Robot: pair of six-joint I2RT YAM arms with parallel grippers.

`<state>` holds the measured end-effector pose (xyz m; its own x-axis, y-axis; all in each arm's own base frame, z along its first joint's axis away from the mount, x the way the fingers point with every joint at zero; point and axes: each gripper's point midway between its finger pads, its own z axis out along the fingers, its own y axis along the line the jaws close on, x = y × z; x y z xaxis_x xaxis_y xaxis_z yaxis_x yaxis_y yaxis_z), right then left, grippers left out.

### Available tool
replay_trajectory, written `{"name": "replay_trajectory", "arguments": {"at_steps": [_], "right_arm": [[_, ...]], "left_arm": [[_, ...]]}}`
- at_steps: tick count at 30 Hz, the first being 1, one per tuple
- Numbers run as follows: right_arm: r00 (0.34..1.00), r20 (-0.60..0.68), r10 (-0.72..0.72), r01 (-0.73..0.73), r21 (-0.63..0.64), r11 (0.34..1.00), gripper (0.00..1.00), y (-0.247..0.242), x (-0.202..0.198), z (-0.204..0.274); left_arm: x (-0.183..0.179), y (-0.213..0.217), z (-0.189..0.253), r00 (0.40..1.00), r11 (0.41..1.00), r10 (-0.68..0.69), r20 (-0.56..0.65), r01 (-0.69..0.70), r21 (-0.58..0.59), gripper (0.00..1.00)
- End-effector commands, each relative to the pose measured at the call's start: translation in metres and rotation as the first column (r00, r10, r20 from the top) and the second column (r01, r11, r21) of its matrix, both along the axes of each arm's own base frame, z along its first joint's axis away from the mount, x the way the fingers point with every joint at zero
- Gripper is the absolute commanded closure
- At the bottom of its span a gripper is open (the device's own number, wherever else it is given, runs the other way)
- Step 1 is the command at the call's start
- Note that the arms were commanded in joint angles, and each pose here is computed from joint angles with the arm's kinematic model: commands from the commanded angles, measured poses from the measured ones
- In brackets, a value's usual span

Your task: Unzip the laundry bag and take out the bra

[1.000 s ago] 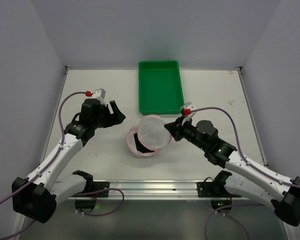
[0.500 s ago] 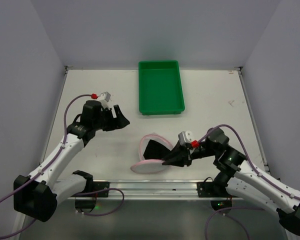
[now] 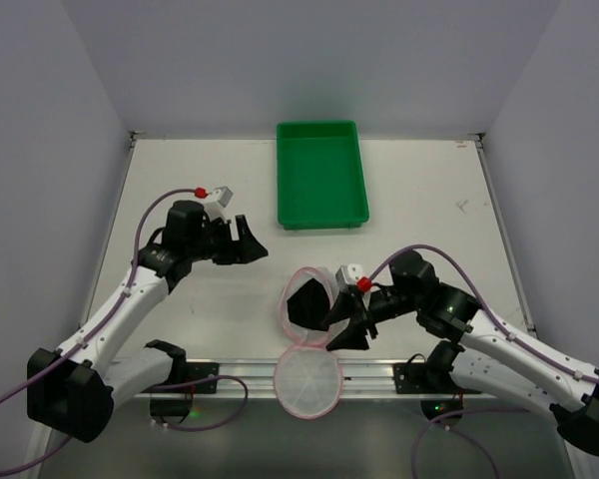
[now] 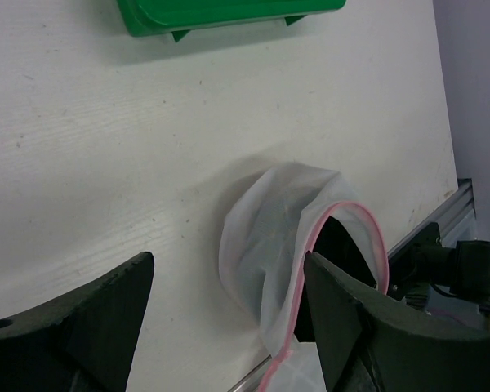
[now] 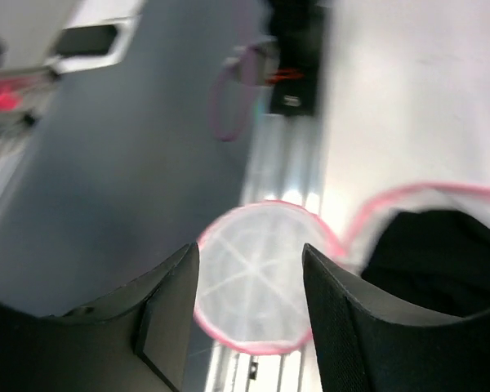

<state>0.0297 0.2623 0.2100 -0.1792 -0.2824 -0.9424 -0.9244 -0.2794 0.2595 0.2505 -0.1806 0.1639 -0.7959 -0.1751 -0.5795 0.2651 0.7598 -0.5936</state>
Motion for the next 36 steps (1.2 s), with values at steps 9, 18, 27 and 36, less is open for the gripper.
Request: {"name": "replay_trajectory", "arguments": {"at_steps": [9,18,27,36], "right_arm": [[0.677,-0.062,-0.734,0.713,-0.195,0.674,0.51,0.018,0.118,-0.013],[0.674,0.149,-0.724,0.732,-0.264,0.628,0.46,0.058,0.119,-0.037],[0.658,0.322,-0.681,0.749,-0.374,0.547,0.41,0.07,0.123,-0.082],[0.664,0.4,-0.632,0.743,-0.451,0.494,0.36,0.06,0.122,-0.112]], "left_arm": [[-0.024,-0.047,-0.019,0.99,0.99,-0.139,0.009,0.139,0.007,0.25],[-0.031,-0.045,-0.032,0.993,0.993,-0.114,-0.01,0.113,-0.01,0.31],[-0.036,-0.045,-0.039,0.992,0.992,-0.122,-0.024,0.122,-0.013,0.31],[-0.037,-0.05,-0.036,0.989,0.989,-0.147,-0.022,0.146,-0.034,0.31]]}}
